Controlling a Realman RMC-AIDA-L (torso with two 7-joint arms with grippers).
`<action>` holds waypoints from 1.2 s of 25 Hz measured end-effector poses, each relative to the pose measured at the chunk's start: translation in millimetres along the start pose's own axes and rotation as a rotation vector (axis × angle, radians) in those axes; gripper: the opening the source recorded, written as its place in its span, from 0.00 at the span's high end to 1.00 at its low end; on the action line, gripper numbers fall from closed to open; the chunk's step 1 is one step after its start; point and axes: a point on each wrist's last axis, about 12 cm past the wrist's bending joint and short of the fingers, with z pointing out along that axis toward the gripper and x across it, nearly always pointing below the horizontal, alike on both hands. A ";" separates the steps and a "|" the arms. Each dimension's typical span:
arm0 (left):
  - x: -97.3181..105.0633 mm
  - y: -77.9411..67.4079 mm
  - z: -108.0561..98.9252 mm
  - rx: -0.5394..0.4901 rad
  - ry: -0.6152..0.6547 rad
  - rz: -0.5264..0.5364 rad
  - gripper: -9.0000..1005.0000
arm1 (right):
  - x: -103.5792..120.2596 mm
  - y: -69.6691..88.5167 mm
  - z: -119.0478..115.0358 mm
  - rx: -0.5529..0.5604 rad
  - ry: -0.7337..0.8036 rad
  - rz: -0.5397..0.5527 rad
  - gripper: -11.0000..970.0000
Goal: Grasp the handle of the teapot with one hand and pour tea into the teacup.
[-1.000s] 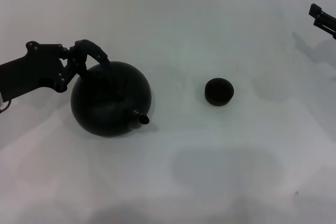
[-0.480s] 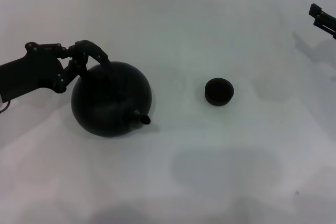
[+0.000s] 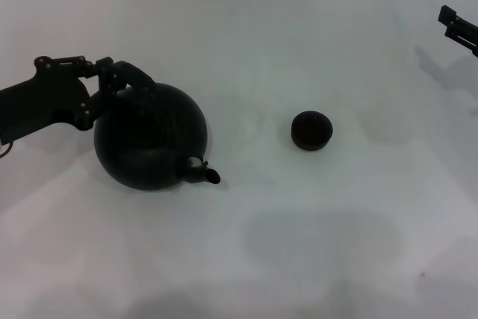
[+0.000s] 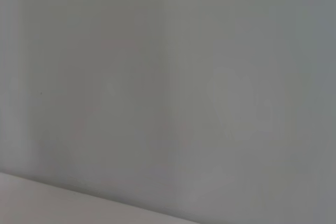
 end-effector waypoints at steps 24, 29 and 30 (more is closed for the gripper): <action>29.4 -21.5 -75.5 -0.173 -0.168 -0.067 0.42 | 1.9 -2.0 -9.2 -0.002 -0.004 -0.014 0.13; 49.5 -30.4 -100.0 -0.350 -0.273 -0.147 0.42 | 0.5 0.1 -11.8 -0.022 -0.023 -0.022 0.13; 54.6 -31.2 -104.4 -0.388 -0.286 -0.168 0.42 | 0.5 1.0 -11.6 -0.026 -0.025 -0.025 0.13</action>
